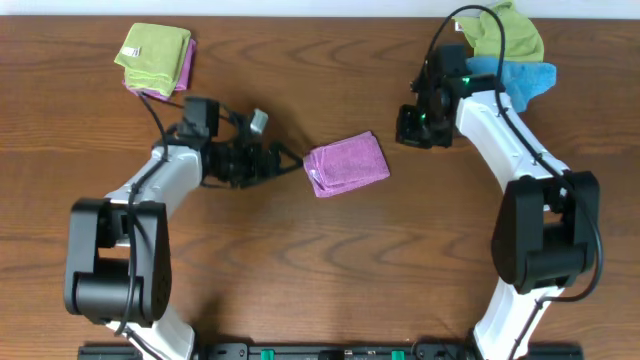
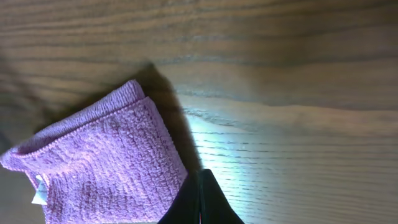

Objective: Fold the cloth
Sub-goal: 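Grasp the folded pink bundle with the left gripper, then carry the pink bundle with the left gripper onto the far-left cloth stack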

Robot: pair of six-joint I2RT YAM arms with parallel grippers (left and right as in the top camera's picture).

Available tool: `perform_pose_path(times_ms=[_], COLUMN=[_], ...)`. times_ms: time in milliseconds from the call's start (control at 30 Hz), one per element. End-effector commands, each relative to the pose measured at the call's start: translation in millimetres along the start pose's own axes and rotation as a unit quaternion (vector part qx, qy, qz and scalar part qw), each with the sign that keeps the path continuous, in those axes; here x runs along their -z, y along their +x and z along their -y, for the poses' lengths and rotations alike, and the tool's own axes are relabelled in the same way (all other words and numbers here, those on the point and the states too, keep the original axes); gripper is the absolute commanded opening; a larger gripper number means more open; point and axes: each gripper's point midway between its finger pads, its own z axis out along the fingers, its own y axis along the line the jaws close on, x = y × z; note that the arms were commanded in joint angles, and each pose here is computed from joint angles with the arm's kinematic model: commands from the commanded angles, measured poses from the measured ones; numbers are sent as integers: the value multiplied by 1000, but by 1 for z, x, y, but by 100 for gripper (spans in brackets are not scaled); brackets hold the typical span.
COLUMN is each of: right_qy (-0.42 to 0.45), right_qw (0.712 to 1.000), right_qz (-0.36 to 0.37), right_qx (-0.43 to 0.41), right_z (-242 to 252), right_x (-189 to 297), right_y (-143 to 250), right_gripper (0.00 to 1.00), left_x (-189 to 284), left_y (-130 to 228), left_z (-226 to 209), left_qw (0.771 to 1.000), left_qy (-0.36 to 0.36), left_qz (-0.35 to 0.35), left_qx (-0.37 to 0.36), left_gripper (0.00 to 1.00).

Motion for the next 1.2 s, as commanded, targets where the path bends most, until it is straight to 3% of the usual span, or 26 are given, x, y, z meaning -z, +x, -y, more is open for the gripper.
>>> perform_pose_path(times_ms=[0, 333, 567, 1000, 1067, 1133, 1167], right_qy=[-10, -26, -26, -46, -45, -42, -43], right_qw=[1000, 999, 999, 998, 998, 998, 998], right_qz=[-3, -20, -29, -42, -43, -46, -49], right_qx=[-8, -37, -37, 22, 17, 8, 4], right_z=[1, -6, -13, -64, -60, -54, -52], right_x=[-7, -40, -58, -77, -77, -74, -72], right_y=[1, 6, 11, 33, 32, 30, 30], right_gripper=[1, 1, 2, 2, 1, 1, 1], left_x=[-10, -49, -67, -81, -81, -80, -80], left_y=[12, 16, 22, 26, 26, 25, 24], left_z=[-1, -9, -29, -43, -43, -45, -46], left_qw=[1000, 1000, 998, 994, 994, 994, 993], left_qy=[17, 18, 12, -20, -20, -26, -29], left_qz=[-9, -5, -16, -16, -16, -13, -11], left_qx=[-6, 8, 65, 105, 105, 107, 114], left_gripper=[95, 95, 95, 98, 73, 20, 6])
